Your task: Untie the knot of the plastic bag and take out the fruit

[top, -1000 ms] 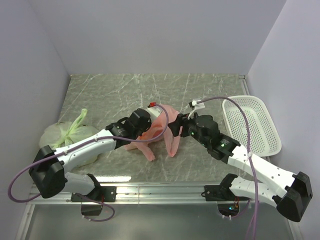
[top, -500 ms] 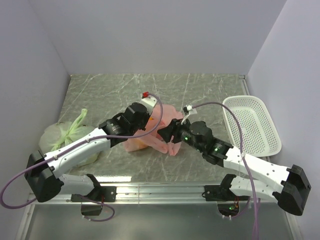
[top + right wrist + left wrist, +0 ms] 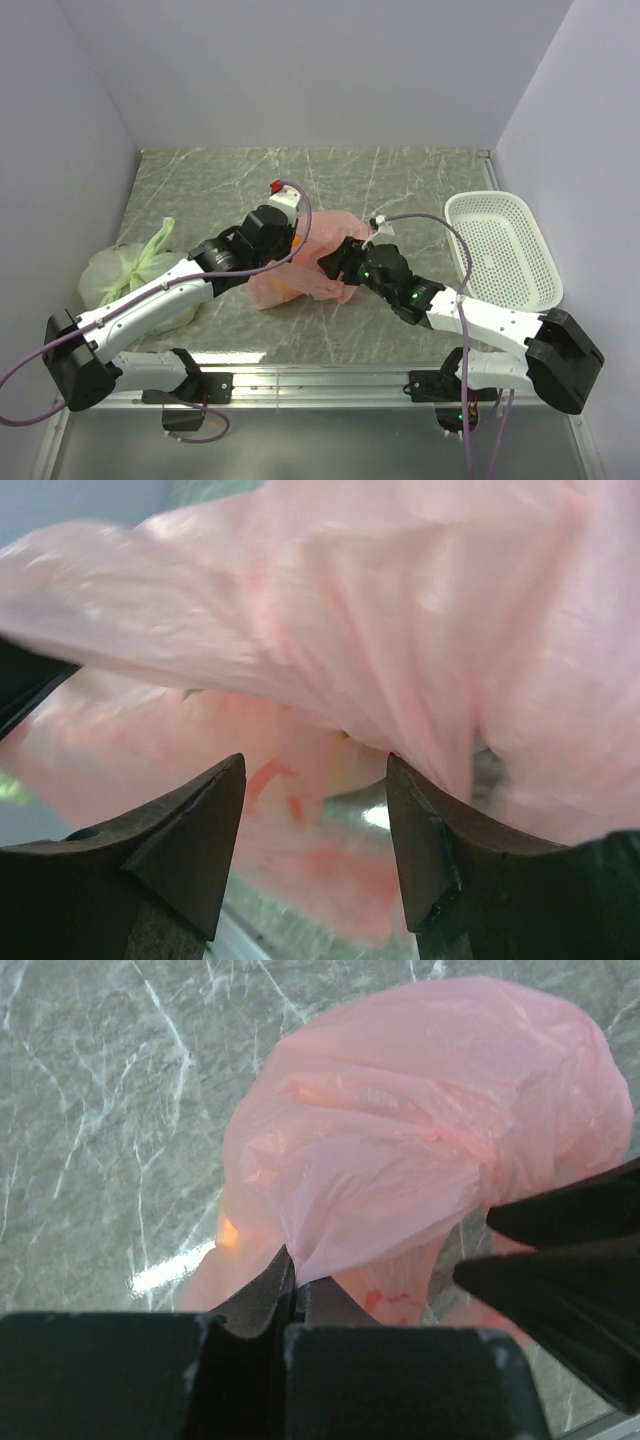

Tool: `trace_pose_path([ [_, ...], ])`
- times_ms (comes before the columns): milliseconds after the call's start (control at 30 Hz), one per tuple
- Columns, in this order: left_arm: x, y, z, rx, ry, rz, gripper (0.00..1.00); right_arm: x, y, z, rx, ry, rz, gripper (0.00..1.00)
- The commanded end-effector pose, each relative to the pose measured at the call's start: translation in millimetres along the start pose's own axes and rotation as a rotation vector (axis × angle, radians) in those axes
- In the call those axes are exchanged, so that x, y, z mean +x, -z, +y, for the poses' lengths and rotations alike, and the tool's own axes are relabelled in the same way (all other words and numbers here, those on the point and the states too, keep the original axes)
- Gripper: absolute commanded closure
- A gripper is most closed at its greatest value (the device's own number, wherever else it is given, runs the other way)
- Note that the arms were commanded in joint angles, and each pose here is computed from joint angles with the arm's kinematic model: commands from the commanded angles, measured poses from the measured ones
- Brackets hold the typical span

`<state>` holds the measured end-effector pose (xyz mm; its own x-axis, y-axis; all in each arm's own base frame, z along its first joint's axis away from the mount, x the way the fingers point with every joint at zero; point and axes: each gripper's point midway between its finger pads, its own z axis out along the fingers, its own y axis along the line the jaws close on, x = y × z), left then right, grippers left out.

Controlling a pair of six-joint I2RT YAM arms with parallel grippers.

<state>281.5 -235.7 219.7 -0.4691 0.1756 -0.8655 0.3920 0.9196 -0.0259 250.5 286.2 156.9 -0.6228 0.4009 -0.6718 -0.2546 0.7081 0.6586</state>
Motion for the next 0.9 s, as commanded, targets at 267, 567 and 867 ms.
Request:
trace_pose_path([
  [267,0,7,7,-0.044,0.087,-0.007,0.99,-70,19,-110,0.339,-0.036,-0.212,0.34],
  [567,-4,-12,-16,0.017,0.159,0.005,1.0,-87,50,-32,0.176,0.113,-0.208,0.32],
  [867,-4,-16,-18,0.008,0.197,0.013,0.99,-42,37,38,-0.052,0.029,-0.094,0.35],
])
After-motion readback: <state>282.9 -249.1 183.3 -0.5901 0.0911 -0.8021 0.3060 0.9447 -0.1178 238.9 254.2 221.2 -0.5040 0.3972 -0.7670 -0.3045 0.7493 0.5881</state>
